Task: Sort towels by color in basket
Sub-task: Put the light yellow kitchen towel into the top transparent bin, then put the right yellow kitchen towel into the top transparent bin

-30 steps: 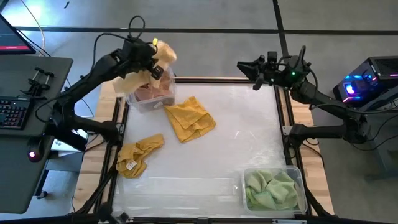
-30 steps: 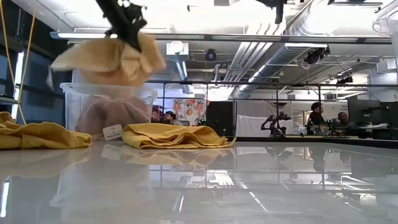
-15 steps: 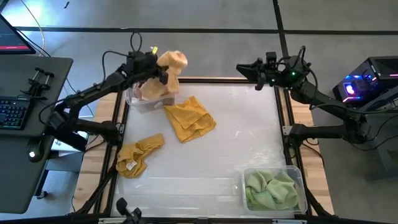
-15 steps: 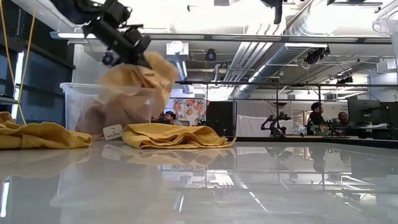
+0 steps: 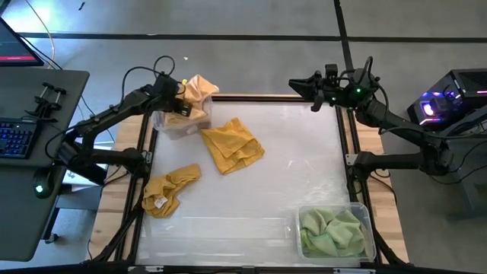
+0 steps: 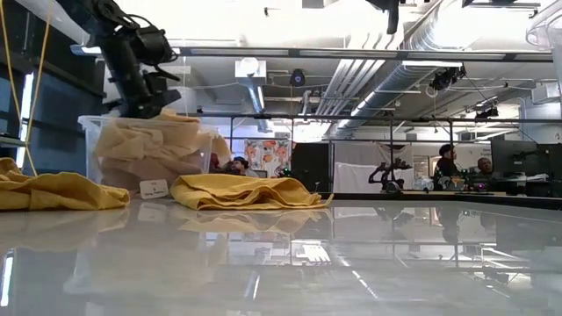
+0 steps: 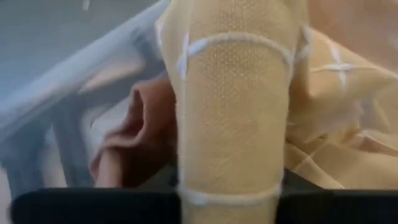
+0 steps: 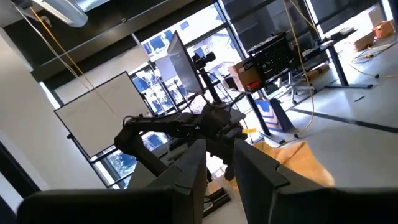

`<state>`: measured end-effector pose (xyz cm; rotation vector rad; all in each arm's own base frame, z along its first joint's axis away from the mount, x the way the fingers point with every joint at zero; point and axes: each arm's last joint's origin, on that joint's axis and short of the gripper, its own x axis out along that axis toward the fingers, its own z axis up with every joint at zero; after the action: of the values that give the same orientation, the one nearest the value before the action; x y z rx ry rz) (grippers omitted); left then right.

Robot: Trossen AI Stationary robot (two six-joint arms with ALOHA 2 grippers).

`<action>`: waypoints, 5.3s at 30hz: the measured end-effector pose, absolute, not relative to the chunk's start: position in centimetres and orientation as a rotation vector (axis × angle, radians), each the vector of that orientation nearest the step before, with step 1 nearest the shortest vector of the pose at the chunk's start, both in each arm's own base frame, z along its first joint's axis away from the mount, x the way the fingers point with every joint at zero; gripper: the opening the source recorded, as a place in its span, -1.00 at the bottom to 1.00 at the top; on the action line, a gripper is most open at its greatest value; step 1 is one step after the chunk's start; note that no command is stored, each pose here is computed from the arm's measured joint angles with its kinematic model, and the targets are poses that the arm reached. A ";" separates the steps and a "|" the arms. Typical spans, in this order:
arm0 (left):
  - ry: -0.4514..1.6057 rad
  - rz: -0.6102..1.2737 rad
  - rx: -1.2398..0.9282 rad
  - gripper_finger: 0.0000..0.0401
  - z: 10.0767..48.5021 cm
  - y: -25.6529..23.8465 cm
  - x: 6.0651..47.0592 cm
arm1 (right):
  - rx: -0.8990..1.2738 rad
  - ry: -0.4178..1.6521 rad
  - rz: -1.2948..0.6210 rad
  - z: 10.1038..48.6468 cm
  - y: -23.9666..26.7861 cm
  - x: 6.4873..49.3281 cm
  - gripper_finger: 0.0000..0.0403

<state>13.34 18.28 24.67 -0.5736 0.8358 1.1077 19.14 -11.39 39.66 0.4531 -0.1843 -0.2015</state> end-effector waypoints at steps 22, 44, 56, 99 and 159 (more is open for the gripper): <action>0.670 0.998 -0.680 -0.34 33.6 20.7 14.0 | 0.459 -0.136 -0.278 39.0 -11.7 19.1 -0.63; 1.419 0.621 -0.363 -0.99 19.3 23.4 18.4 | 0.563 -0.103 -0.267 38.6 -11.5 19.2 -0.63; 1.426 0.641 -0.362 -0.86 29.3 22.8 18.0 | 0.558 -0.097 -0.269 38.5 -11.5 19.2 -0.63; 1.173 0.534 0.288 -0.98 30.2 19.3 27.7 | 0.505 -0.106 -0.333 38.5 -11.7 19.1 -0.63; 1.097 0.236 -0.208 0.12 24.0 10.3 33.4 | 0.604 0.277 -0.381 34.9 -10.5 18.8 -0.63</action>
<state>33.39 10.32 23.97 -0.2083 1.0973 0.2357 18.82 -10.55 34.85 0.6043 0.2774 -0.3808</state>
